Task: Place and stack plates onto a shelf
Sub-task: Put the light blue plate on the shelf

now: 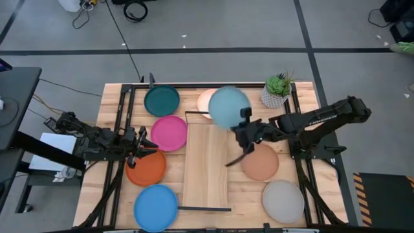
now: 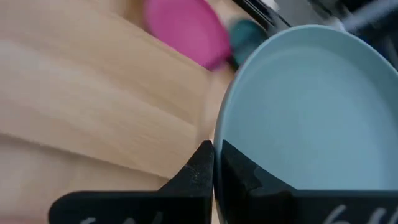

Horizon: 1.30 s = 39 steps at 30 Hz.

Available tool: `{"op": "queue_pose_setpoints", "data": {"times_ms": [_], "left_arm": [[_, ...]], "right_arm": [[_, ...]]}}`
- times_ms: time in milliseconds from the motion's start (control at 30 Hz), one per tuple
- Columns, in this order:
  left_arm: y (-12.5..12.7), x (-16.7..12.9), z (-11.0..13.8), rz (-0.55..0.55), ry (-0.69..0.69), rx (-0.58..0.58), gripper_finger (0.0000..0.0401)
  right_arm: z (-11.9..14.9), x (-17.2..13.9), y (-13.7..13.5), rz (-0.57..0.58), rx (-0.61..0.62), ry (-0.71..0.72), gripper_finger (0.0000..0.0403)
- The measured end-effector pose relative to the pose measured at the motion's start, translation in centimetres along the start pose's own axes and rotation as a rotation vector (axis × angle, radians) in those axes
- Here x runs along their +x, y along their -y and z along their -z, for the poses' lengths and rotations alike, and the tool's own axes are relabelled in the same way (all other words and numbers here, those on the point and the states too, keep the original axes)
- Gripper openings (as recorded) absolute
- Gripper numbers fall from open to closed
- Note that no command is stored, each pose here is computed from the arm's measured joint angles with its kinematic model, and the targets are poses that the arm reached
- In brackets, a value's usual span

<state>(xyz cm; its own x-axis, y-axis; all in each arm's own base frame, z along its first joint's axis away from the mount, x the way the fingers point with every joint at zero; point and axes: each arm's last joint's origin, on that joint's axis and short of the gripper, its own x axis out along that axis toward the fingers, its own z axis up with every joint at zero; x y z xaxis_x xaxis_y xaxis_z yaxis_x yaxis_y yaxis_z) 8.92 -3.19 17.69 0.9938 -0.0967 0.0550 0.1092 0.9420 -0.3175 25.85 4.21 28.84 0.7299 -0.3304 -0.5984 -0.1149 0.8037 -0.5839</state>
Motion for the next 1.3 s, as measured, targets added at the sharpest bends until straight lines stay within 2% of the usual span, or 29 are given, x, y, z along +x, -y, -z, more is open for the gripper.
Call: {"op": "queue_pose_setpoints", "data": {"times_ms": [200,400,567,867,1300], "left_arm": [[0.0,0.0,0.0,0.000,0.000,0.000,0.0103],[0.0,0.0,0.0,0.000,0.000,0.000,0.0103],[0.0,0.0,0.0,0.000,0.000,0.000,0.0103],[0.0,0.0,0.0,0.000,0.000,0.000,0.0103],[0.0,0.0,0.0,0.000,0.000,0.000,0.0103]], "right_arm": [[-0.7,-0.7,-1.9,-0.191,-0.184,0.107,0.0018],[-0.5,-0.5,-3.1,-0.345,-0.261,0.187,0.0018],[0.2,0.3,-3.8,-0.366,-0.308,0.242,0.0017],[1.6,2.8,-4.4,-0.365,-0.276,0.390,0.0016],[3.5,10.8,-5.6,-0.411,-0.247,0.179,0.0016]]}}
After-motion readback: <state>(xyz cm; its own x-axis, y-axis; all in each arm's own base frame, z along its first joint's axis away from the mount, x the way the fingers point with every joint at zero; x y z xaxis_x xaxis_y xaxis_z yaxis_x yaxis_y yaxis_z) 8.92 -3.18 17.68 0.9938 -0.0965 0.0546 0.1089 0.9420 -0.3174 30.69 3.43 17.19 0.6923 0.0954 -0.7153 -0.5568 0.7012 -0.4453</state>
